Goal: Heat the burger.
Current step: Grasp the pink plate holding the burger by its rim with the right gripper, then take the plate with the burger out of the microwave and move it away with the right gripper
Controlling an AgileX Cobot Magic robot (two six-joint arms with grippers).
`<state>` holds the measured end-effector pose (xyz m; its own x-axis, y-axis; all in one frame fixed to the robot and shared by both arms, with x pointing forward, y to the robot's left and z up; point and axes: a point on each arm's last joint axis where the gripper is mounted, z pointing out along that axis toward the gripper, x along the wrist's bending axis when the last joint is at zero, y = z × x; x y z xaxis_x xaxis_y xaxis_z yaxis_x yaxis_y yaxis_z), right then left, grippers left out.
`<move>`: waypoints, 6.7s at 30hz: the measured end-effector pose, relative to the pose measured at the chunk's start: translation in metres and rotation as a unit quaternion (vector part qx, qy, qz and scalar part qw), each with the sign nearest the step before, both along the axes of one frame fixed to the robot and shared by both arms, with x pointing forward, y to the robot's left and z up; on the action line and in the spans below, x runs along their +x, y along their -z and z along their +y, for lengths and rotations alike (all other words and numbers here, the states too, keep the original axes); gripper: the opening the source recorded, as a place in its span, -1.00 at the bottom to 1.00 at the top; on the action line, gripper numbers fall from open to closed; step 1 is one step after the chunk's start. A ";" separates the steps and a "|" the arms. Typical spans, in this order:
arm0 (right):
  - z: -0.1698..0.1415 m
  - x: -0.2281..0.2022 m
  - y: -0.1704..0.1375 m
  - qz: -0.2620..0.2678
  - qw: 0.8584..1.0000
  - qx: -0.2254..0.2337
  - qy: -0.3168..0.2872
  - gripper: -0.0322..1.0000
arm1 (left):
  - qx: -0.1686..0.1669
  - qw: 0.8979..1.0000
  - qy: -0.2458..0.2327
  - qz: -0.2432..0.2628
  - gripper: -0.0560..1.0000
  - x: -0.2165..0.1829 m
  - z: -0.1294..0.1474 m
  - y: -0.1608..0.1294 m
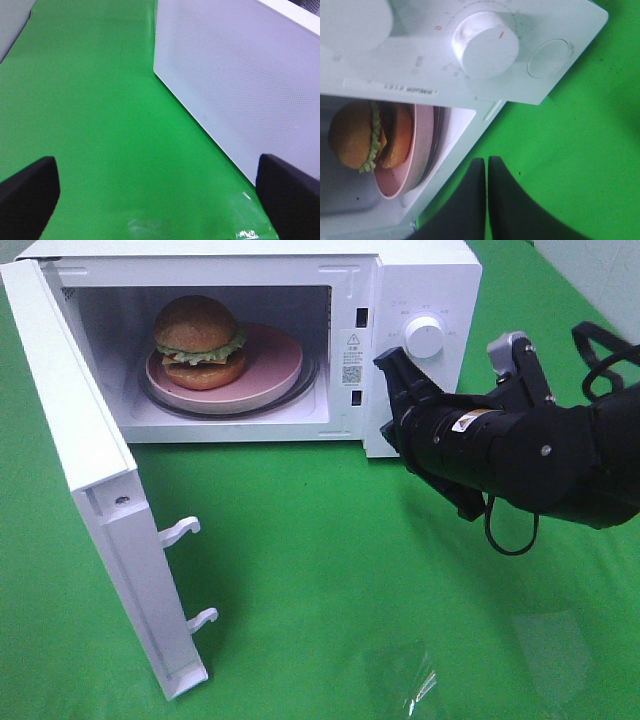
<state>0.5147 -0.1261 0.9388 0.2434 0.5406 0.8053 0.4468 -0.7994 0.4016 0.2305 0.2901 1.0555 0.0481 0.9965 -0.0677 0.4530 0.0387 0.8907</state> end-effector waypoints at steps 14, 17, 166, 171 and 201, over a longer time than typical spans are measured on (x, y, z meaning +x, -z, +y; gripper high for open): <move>0.001 -0.018 -0.021 0.013 0.984 -0.121 -0.129 -0.91 | 0.000 1.000 0.000 0.000 0.98 0.000 0.000 0.000; 0.002 -0.020 -0.023 0.015 0.980 -0.134 -0.145 -0.90 | 0.000 1.000 0.000 0.000 0.98 0.000 0.000 0.000; 0.177 0.142 0.046 -0.318 0.206 -0.738 -0.559 0.55 | 0.000 1.000 0.000 0.000 0.98 0.000 0.000 0.000; 0.178 0.142 0.058 -0.316 0.212 -0.733 -0.564 0.54 | 0.000 1.000 0.000 0.000 0.98 0.000 0.000 0.000; 0.182 0.137 0.036 -0.316 0.253 -0.720 -0.563 -0.67 | 0.000 1.000 0.000 0.000 0.98 0.000 0.000 0.000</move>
